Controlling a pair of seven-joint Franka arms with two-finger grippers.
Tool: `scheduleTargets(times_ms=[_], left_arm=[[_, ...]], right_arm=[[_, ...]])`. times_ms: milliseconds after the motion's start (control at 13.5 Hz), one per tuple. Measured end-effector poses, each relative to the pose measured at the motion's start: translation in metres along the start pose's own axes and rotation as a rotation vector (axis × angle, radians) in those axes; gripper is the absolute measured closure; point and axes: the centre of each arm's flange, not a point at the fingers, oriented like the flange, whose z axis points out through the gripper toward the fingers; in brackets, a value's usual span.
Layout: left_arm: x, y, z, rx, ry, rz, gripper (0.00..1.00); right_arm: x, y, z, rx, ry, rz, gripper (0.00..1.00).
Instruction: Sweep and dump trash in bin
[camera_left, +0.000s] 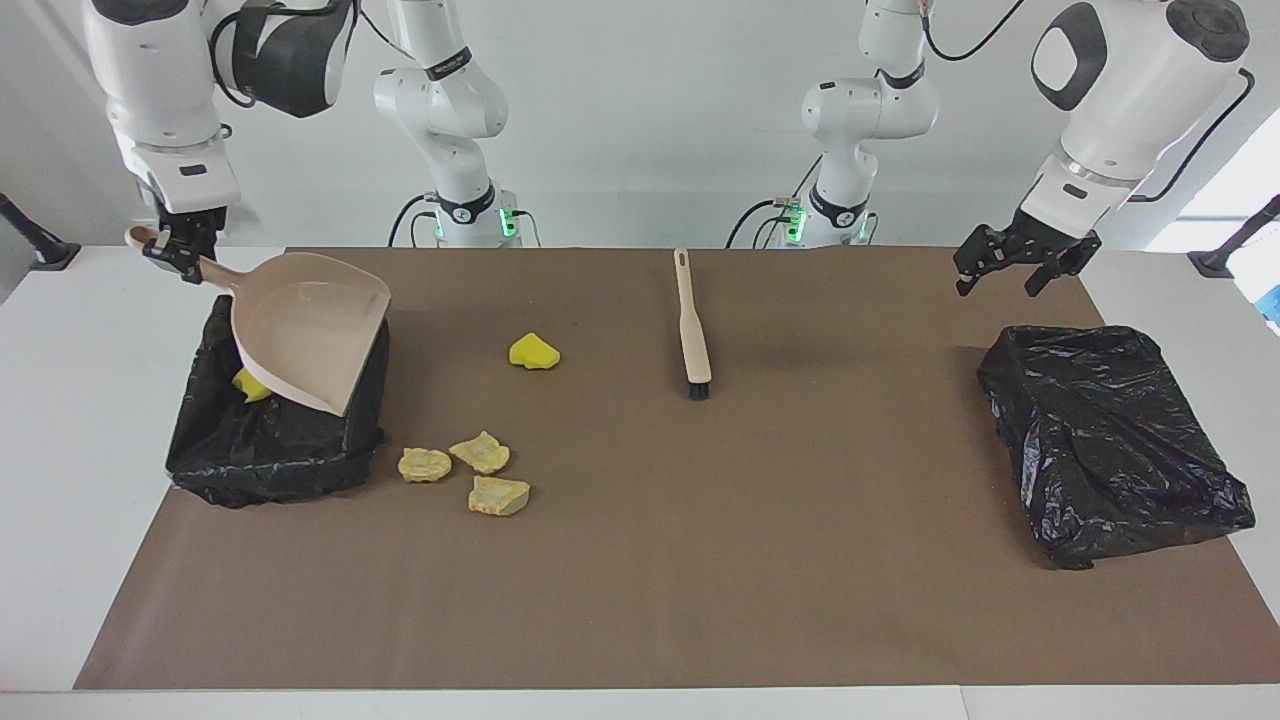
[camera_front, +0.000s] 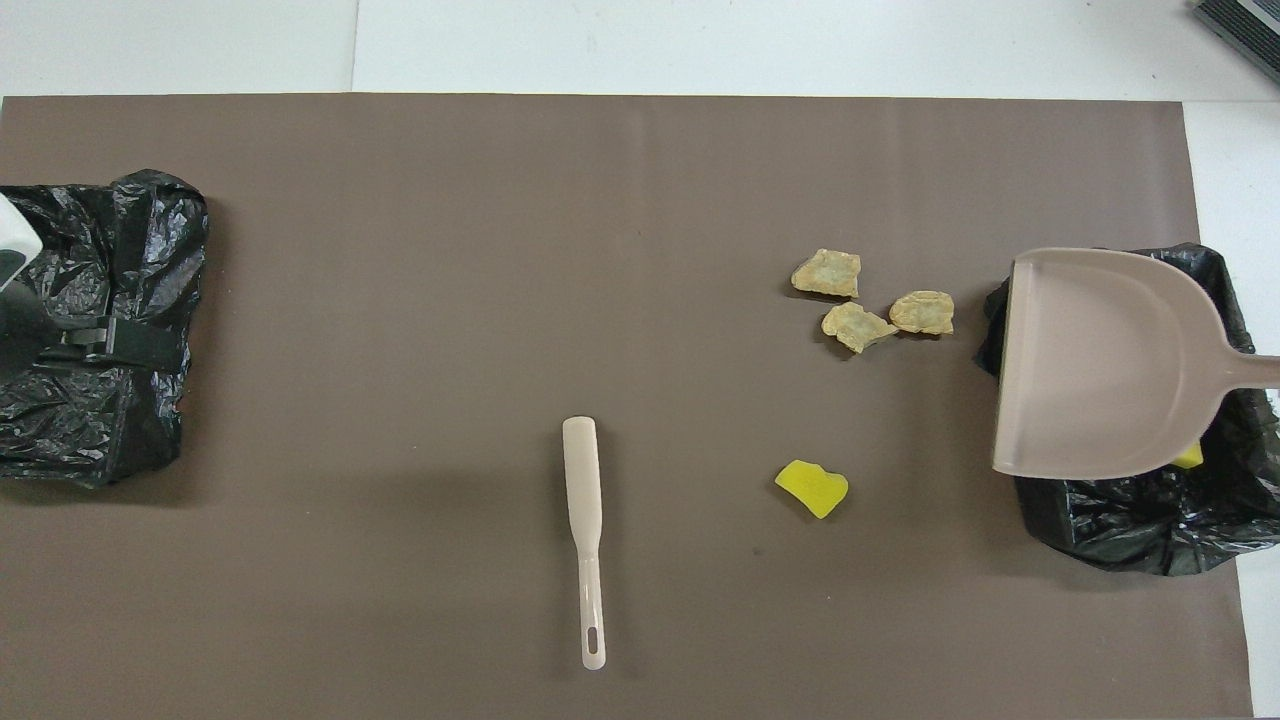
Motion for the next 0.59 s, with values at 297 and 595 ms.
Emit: scheduleTargets(times_ms=[297,595], left_arm=[[-0.002,0.005,-0.008,0.001,-0.002,0.009,0.00],[-0.015,0.010,-0.045,0.001,-0.025,0.015,0.00]], right_arm=[[0.089,-0.010,0.019,0.091,0.102,0.315,0.69],[0.174,-0.008,0.044,0.155,0.178,0.642,0.69]])
